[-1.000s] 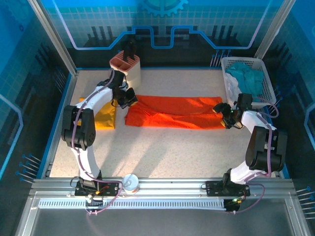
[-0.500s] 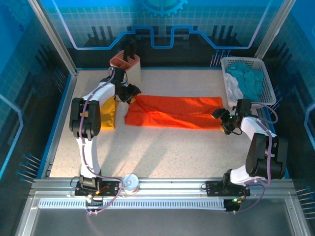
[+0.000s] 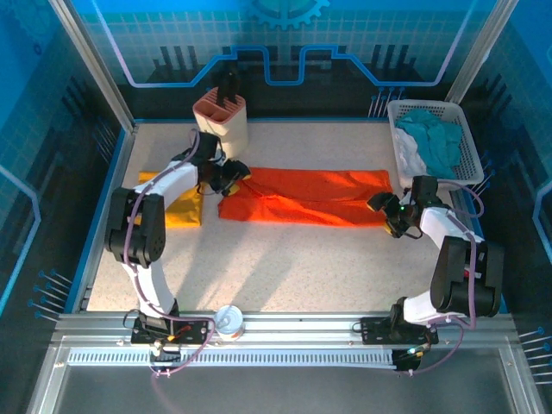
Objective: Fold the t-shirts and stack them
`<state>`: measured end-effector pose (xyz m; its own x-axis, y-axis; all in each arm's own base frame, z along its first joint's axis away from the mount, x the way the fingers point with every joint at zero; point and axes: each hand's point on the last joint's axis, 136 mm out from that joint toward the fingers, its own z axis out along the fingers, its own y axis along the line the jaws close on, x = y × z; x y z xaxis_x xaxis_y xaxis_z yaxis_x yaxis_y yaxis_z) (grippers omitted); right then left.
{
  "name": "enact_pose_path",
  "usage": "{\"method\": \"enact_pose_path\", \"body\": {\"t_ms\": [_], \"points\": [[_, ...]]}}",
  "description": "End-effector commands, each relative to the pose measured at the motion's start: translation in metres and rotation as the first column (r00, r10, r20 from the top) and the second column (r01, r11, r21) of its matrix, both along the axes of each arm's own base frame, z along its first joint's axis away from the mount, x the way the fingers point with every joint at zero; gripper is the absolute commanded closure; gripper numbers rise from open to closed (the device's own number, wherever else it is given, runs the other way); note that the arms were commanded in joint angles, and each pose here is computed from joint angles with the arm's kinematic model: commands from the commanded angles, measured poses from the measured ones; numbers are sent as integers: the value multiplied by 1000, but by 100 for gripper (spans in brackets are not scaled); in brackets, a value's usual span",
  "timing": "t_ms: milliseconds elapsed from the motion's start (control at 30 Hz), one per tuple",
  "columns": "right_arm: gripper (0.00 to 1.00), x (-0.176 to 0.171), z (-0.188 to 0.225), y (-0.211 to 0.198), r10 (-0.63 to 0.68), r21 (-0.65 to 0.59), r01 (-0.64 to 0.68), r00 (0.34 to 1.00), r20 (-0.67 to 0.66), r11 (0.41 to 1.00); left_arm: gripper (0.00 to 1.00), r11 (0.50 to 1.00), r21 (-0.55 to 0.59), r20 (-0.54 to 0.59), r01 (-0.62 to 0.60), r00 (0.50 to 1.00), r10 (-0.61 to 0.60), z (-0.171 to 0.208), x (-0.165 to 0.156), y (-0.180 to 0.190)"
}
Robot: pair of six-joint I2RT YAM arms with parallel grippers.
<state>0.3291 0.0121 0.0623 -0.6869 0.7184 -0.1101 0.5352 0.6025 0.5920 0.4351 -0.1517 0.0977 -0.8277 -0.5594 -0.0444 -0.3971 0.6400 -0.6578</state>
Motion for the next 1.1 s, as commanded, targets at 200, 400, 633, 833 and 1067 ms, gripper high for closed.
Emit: {"method": "enact_pose_path", "body": {"t_ms": [200, 400, 633, 833, 1067], "points": [[19, 1, 5, 10, 41, 8, -41, 999, 25, 999, 42, 1000, -15, 5, 16, 1000, -16, -17, -8, -38], [19, 1, 8, 8, 41, 5, -41, 999, 29, 999, 42, 1000, 8, -16, 14, 1000, -14, -28, -3, -42], [19, 1, 9, 6, 37, 10, -37, 999, 33, 999, 42, 1000, -16, 16, 7, 1000, -6, -19, 25, -51], [20, 0, 12, 4, 35, 12, -35, 999, 36, 999, 42, 1000, -16, 58, -16, 998, 17, -8, 62, -57], [19, 1, 21, 5, 49, 2, -49, 997, 66, 999, 42, 1000, -4, 93, 3, 996, -3, -4, 82, -71]]}}
